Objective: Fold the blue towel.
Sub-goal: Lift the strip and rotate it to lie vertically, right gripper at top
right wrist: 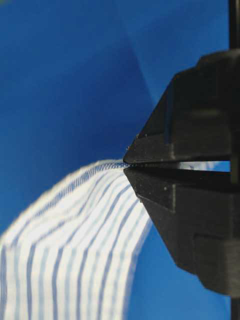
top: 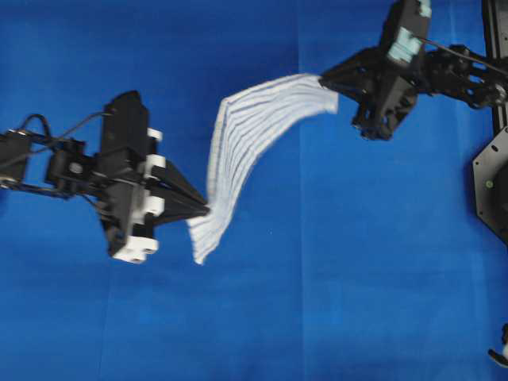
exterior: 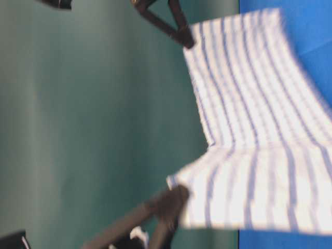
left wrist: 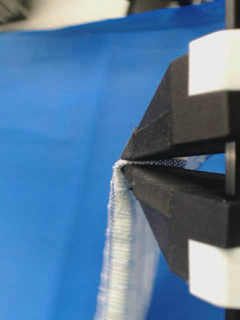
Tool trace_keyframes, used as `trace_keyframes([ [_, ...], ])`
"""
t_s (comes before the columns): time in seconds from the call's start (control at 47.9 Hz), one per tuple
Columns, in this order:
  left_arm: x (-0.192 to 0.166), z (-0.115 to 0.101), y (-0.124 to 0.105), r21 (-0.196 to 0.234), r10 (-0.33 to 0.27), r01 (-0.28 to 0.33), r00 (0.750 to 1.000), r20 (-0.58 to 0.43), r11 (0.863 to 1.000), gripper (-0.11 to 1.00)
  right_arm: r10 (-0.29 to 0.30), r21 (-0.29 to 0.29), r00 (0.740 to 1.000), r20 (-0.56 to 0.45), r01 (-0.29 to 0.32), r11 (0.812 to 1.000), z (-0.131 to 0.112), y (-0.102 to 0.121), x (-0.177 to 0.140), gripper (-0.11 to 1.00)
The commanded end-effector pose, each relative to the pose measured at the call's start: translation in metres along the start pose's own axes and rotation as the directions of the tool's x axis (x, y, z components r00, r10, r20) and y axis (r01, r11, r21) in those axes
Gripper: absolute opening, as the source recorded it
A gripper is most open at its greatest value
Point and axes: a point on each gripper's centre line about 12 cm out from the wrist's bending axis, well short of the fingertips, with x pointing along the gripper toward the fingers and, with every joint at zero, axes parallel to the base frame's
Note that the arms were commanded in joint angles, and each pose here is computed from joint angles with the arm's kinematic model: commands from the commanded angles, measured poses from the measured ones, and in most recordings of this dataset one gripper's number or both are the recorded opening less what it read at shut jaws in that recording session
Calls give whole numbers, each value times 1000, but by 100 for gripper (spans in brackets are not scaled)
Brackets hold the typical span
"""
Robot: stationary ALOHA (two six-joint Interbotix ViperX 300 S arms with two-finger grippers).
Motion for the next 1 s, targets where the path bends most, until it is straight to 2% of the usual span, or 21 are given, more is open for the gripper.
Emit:
trace_keyframes([
  [0.0, 11, 16, -7, 2, -28, 28, 997, 73, 1000, 2, -14, -10, 999, 44, 15, 1000, 20, -4, 5, 21],
  [0.23, 49, 32, -13, 23, -38, 36, 994, 103, 999, 2, -63, -26, 989, 133, 67, 997, 44, -17, 7, 21],
  [0.397, 72, 45, -19, 33, -46, 42, 991, 123, 999, 2, -94, -47, 977, 193, 105, 993, 53, -24, 5, 21],
  [0.522, 91, 56, -23, 55, -56, 48, 987, 150, 997, 2, -100, -59, 976, 196, 113, 992, 54, -26, 5, 21],
  [0.689, 112, 63, -26, 58, -65, 56, 982, 177, 997, 2, -106, -62, 976, 190, 119, 991, 53, -29, 4, 21],
  [0.981, 128, 55, -22, 40, -72, 65, 975, 211, 997, 2, -123, -67, 979, 164, 136, 988, 51, -36, 11, 21],
])
